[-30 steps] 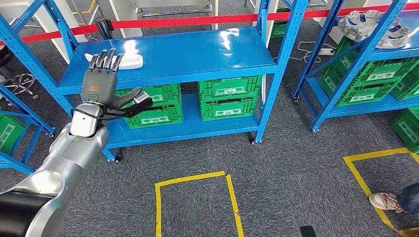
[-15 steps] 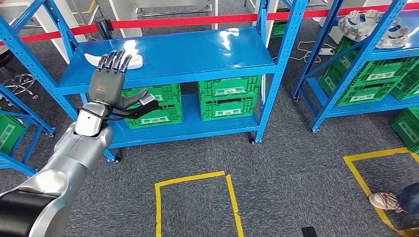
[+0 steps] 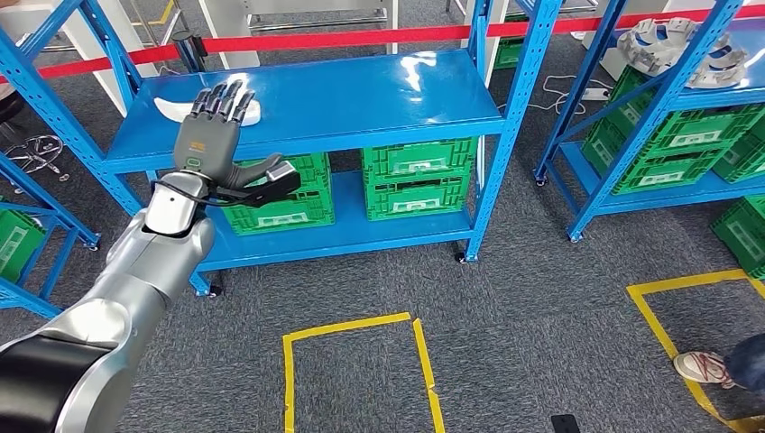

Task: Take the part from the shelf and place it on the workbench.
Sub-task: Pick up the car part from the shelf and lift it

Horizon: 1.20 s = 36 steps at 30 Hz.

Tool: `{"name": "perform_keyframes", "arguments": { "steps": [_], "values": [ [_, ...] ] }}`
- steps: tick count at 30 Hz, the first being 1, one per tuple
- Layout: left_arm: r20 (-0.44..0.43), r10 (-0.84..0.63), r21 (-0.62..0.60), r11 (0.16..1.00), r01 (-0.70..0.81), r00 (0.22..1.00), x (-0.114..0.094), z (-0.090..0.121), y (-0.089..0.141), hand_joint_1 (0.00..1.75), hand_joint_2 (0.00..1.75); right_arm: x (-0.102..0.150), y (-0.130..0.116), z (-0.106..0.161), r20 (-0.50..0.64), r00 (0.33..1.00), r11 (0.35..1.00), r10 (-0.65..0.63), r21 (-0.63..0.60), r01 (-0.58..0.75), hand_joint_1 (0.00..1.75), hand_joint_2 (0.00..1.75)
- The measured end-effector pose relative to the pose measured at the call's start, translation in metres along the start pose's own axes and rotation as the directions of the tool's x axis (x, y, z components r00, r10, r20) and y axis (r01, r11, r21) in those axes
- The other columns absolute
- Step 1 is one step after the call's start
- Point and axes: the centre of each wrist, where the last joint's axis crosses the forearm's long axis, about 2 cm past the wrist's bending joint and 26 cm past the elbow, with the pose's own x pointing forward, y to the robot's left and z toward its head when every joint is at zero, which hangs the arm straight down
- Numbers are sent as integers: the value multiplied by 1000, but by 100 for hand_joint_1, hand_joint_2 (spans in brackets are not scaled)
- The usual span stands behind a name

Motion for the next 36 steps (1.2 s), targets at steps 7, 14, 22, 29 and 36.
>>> {"name": "perform_keyframes", "arguments": {
  "steps": [7,14,22,29,36],
  "values": [
    [11,7,4,1000,-7,1000,3,-1,1,0,0,0,0,0,-12,1000,1000,-12,-2,12,0,0],
    [18,10,4,1000,-10,1000,6,-1,1,0,0,-1,0,0,-17,1000,1000,-19,-3,19,0,0],
    [6,19,-9,1000,-19,1000,-6,0,0,0,0,0,2,0,-5,1000,1000,7,1,-7,0,0],
    [-30,27,-4,1000,-27,999,-41,6,-3,0,0,3,6,0,16,999,999,35,17,-36,0,0],
    [-59,34,-24,999,-35,998,-47,13,-12,0,0,4,3,0,10,999,999,38,21,-38,0,0]
  ]
}}
